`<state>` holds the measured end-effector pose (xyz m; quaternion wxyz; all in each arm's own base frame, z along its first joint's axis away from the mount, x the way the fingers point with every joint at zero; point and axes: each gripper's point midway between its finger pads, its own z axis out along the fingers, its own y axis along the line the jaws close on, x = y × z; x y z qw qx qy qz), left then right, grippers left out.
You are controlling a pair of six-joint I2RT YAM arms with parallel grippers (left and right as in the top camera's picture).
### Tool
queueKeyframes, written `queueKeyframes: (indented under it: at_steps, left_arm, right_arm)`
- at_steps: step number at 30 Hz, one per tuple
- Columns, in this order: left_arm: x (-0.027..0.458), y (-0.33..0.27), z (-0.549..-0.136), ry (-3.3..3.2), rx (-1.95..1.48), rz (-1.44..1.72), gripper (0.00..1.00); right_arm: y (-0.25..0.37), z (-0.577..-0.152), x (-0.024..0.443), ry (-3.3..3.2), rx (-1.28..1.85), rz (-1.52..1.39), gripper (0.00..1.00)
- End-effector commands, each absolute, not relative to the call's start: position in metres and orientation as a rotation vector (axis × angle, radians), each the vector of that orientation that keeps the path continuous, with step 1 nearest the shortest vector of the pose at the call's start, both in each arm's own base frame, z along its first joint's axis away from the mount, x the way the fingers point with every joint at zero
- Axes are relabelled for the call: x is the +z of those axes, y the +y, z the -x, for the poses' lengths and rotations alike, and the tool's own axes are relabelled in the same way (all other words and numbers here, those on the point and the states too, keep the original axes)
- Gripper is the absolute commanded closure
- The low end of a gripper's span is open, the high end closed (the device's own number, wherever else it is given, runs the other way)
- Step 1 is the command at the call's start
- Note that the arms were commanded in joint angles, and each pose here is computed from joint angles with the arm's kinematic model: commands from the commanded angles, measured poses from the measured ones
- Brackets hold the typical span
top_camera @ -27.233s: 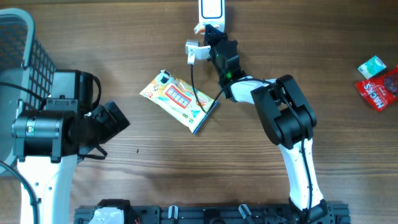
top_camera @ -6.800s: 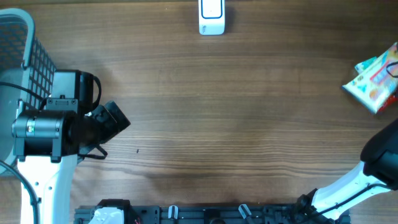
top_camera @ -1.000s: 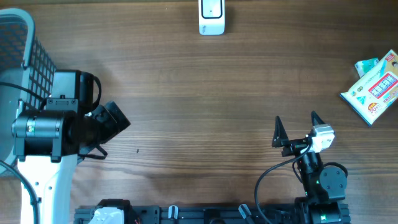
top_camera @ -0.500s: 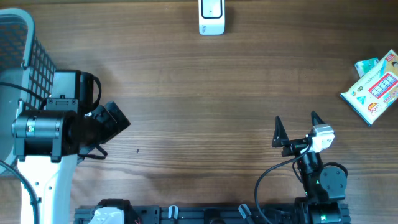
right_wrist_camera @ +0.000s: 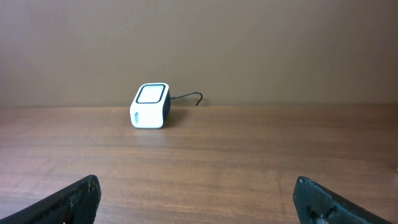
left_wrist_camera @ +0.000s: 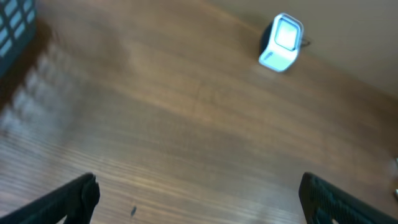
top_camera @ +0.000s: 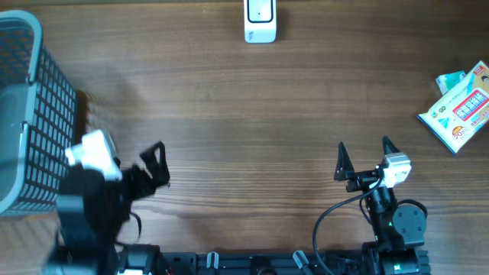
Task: Scan the item barcode
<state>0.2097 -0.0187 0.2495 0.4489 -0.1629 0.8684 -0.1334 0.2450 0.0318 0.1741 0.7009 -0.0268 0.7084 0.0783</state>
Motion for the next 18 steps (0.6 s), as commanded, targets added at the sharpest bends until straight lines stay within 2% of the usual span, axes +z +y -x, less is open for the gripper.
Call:
queueKeyframes:
  at_steps: [1, 6, 14, 18]
  left_arm:
    - [0.239, -0.024, -0.197, 1.946, -0.360, 0.271, 0.00]
    - [0.235, -0.027, -0.200, 1.715, -0.407, 0.219, 0.00]
    - [0.238, -0.031, -0.232, 1.453, -0.439, 0.157, 0.00]
    - [0.222, -0.026, -0.240, 1.423, -0.421, 0.175, 0.00]
  right_arm:
    - [0.032, -0.245, 0.176, 1.569, 0.161, 0.068, 0.00]
    - [0.032, -0.245, 0.176, 1.569, 0.161, 0.069, 0.00]
    - [0.032, -0.245, 0.176, 1.569, 0.162, 0.068, 0.00]
    - [0.032, -0.245, 0.176, 1.569, 0.161, 0.068, 0.00]
